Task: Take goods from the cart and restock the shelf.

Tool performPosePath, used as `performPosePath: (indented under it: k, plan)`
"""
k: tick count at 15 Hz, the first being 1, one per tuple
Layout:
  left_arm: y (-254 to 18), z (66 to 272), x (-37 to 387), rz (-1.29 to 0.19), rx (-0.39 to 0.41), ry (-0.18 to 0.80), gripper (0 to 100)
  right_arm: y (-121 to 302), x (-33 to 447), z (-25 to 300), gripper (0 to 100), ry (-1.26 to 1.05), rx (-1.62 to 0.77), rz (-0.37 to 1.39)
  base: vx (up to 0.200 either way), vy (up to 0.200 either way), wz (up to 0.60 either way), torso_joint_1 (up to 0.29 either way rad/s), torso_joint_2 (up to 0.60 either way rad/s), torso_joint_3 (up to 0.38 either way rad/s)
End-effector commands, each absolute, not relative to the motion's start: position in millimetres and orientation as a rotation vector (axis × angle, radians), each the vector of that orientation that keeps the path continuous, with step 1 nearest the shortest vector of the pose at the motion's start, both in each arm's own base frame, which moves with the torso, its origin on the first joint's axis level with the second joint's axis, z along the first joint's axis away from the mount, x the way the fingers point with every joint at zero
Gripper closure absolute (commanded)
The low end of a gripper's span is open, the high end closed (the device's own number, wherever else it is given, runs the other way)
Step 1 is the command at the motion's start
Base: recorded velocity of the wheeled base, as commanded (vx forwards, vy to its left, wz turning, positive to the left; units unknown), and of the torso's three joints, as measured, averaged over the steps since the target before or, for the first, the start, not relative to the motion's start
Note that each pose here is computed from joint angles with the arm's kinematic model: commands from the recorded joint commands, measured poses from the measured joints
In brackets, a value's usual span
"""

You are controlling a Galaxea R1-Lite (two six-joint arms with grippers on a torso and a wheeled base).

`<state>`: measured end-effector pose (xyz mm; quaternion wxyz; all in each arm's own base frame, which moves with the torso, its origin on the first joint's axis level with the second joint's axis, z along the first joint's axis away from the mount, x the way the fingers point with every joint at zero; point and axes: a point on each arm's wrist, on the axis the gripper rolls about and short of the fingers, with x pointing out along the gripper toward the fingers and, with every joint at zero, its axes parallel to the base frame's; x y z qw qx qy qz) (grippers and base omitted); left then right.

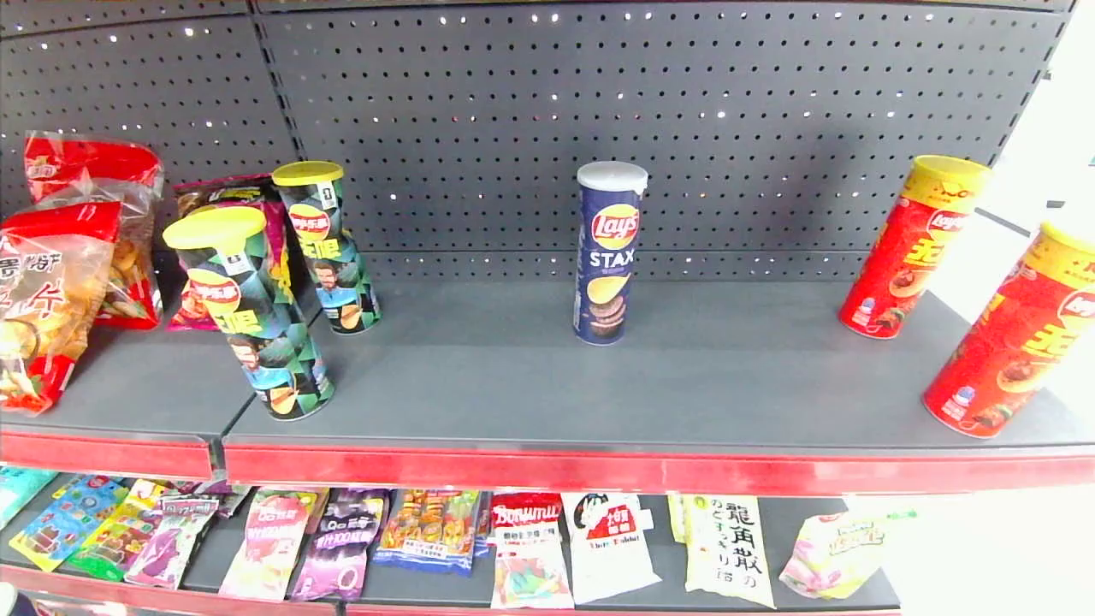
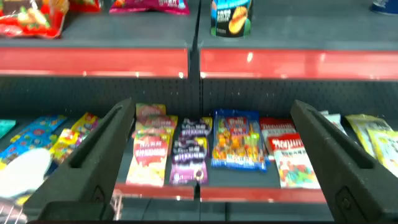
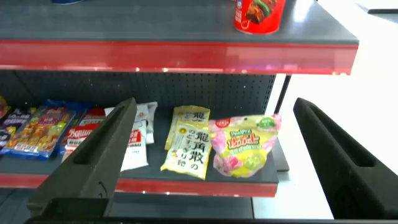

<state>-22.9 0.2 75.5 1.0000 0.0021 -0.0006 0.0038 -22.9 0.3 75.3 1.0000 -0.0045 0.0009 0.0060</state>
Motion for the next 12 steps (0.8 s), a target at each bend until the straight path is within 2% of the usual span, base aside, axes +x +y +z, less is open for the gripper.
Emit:
performPosePath:
  k: [1, 3, 4, 12]
  plan:
    - [0.2, 75.5, -22.8, 0.008, 0.005, 0.0, 0, 0.3, -22.9, 75.6, 0, 0.001, -0.009, 0.012, -0.2, 0.0, 0.0, 0.002, 0.0, 0.007]
    - [0.2, 75.5, -22.8, 0.008, 0.005, 0.0, 0, 0.3, -22.8, 75.2, 0, 0.003, -0.009, 0.012, -0.2, 0.0, 0.0, 0.002, 0.01, 0.007]
    - [0.2, 75.5, -22.8, 0.008, 0.006, 0.0, 0, 0.3, -22.9, 75.6, 0, 0.001, -0.011, 0.012, 0.0, 0.0, 0.0, 0.0, 0.0, 0.0]
    - [0.2, 75.5, -22.8, 0.008, 0.005, 0.0, 0, 0.3, -22.9, 75.6, 0, 0.001, -0.011, 0.012, 0.0, 0.0, 0.6, 0.001, 0.0, 0.001]
